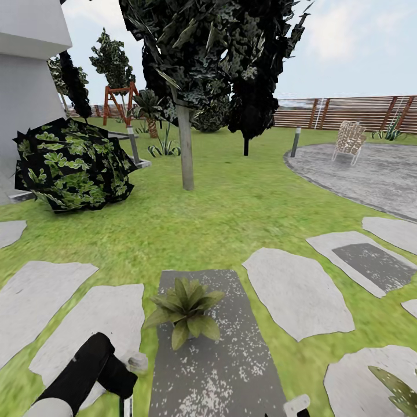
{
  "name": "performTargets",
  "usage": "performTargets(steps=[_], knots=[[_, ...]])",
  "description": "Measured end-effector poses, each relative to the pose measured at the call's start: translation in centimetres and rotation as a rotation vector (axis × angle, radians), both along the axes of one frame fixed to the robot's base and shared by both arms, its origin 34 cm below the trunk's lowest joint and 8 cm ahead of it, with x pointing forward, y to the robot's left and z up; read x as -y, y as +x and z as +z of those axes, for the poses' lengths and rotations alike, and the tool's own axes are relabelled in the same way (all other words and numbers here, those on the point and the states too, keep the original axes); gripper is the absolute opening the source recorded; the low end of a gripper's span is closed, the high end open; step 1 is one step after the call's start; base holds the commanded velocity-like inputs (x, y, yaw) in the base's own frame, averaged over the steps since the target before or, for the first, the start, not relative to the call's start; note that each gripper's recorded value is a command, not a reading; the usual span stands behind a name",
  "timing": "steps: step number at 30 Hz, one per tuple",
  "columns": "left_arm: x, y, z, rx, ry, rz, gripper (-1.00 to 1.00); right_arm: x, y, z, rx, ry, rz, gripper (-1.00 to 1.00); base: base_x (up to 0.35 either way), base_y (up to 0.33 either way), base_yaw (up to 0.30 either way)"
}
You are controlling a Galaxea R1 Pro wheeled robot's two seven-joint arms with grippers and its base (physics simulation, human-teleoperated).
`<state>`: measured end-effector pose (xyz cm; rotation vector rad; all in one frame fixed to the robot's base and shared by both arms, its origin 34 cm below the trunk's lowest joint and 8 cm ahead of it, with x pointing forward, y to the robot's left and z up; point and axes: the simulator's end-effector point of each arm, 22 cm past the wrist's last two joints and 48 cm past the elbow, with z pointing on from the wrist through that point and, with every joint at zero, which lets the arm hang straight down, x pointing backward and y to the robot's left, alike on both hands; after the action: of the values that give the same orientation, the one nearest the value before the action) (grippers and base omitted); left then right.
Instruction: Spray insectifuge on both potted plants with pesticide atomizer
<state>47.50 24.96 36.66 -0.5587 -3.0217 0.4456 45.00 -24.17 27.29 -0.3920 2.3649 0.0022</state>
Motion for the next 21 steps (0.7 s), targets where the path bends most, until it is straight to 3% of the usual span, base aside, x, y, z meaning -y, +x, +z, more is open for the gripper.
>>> performTargets(steps=[2, 6, 8, 16, 21], knots=[[0.6, 1.3, 1.0, 0.025, 0.005, -0.02, -1.0, 0.0, 0.0, 0.0, 0.0, 0.0, 0.0, 1.0, 0.0, 0.0, 0.0], [3.6, 3.8, 4.0, 0.033, -0.071, -0.065, -1.0, 0.0, 0.0, 0.0, 0.0, 0.0, -0.001, 1.0, 0.0, 0.0, 0.0], [4.5, 5.3, 5.6, 0.036, -0.087, -0.082, -1.0, 0.0, 0.0, 0.0, 0.0, 0.0, -0.001, 1.0, 0.0, 0.0, 0.0], [5.1, 8.7, 8.2, 0.06, -0.08, -0.112, -1.0, 0.0, 0.0, 0.0, 0.0, 0.0, 0.0, 1.0, 0.0, 0.0, 0.0], [4.8, 9.4, 8.2, 0.012, -0.075, -0.102, -1.0, 0.0, 0.0, 0.0, 0.0, 0.0, 0.0, 1.0, 0.0, 0.0, 0.0]])
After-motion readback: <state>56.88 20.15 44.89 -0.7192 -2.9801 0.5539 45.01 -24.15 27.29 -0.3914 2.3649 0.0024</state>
